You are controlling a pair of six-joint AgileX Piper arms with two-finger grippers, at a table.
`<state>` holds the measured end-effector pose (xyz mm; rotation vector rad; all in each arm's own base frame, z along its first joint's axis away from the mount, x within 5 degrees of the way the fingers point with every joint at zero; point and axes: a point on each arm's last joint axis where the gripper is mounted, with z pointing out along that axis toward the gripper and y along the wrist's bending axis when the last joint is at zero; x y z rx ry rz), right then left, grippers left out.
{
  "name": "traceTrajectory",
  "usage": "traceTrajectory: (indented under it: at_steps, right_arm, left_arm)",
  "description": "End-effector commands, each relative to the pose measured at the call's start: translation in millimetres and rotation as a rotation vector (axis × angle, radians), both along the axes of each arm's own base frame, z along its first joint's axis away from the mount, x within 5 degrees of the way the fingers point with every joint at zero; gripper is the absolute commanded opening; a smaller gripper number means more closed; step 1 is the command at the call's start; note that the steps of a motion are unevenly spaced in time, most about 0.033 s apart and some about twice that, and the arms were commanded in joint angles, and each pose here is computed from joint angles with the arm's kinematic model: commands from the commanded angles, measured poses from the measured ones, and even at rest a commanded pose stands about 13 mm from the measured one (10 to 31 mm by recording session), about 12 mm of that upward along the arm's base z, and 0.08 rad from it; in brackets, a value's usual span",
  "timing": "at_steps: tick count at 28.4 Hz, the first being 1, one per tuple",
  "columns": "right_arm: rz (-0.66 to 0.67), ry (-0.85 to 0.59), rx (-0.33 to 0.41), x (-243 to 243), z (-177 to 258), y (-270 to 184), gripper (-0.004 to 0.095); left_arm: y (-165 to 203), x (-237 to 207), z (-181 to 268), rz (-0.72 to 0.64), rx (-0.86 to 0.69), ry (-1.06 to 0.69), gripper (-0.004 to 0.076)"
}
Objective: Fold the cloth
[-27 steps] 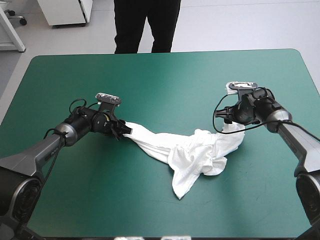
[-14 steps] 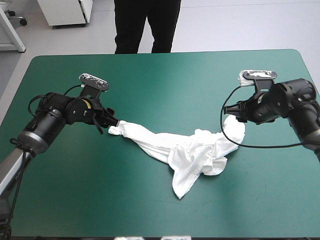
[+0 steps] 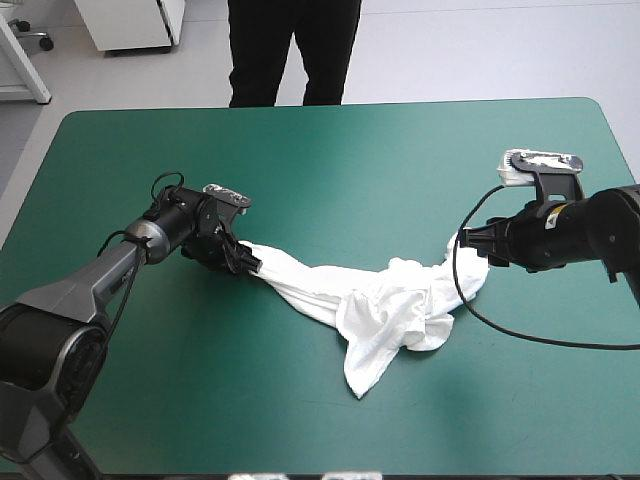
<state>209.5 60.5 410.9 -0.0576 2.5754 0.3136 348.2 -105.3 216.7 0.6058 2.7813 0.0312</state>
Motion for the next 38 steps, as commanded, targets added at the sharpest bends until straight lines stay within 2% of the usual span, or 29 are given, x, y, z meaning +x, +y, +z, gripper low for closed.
traceTrajectory:
  at_steps: [1,3,6,8,11,16,19,21,26,28,31,38]
  right_arm:
    - [0.010,-0.049,0.043,-9,15,0,0.0463]
    - [0.018,-0.053,0.032,-9,15,0,0.0463]
    - [0.026,-0.056,0.025,-8,15,-1,0.0463]
    - [0.026,-0.056,0.025,-8,15,-1,0.0463]
    - [0.029,-0.054,0.035,-9,15,0,0.0462]
    - [0.056,-0.008,0.116,-11,8,8,0.0463]
    - [0.109,0.038,0.131,-17,-2,21,0.0463]
    - [0.140,0.078,0.107,-23,-13,31,0.0463]
    - [0.182,0.133,-0.070,-33,-44,47,0.0502]
    - [0.174,0.146,-0.109,-35,-55,50,0.0550]
    - [0.143,0.161,-0.089,-34,-73,52,0.0609]
    - [0.114,0.144,-0.061,-29,-120,55,0.0608]
  left_arm:
    - [5,18,21,0.053,-0.074,-0.109,0.0490]
    - [6,25,16,0.052,-0.119,-0.081,0.0437]
    - [2,25,7,-0.005,-0.148,-0.027,0.0141]
    - [-3,24,6,-0.051,-0.154,-0.020,-0.0005]
    - [-4,23,6,-0.068,-0.150,-0.021,-0.0009]
    - [-3,23,6,-0.070,-0.146,-0.014,-0.0009]
    - [-3,22,6,-0.073,-0.139,-0.005,-0.0009]
    - [-2,22,6,-0.076,-0.132,-0.005,-0.0009]
    - [-2,22,6,-0.076,-0.132,-0.005,-0.0009]
    - [-2,22,6,-0.076,-0.132,-0.005,-0.0009]
    - [-2,22,6,-0.072,-0.135,-0.005,-0.0009]
    - [-3,22,6,-0.070,-0.137,-0.004,-0.0009]
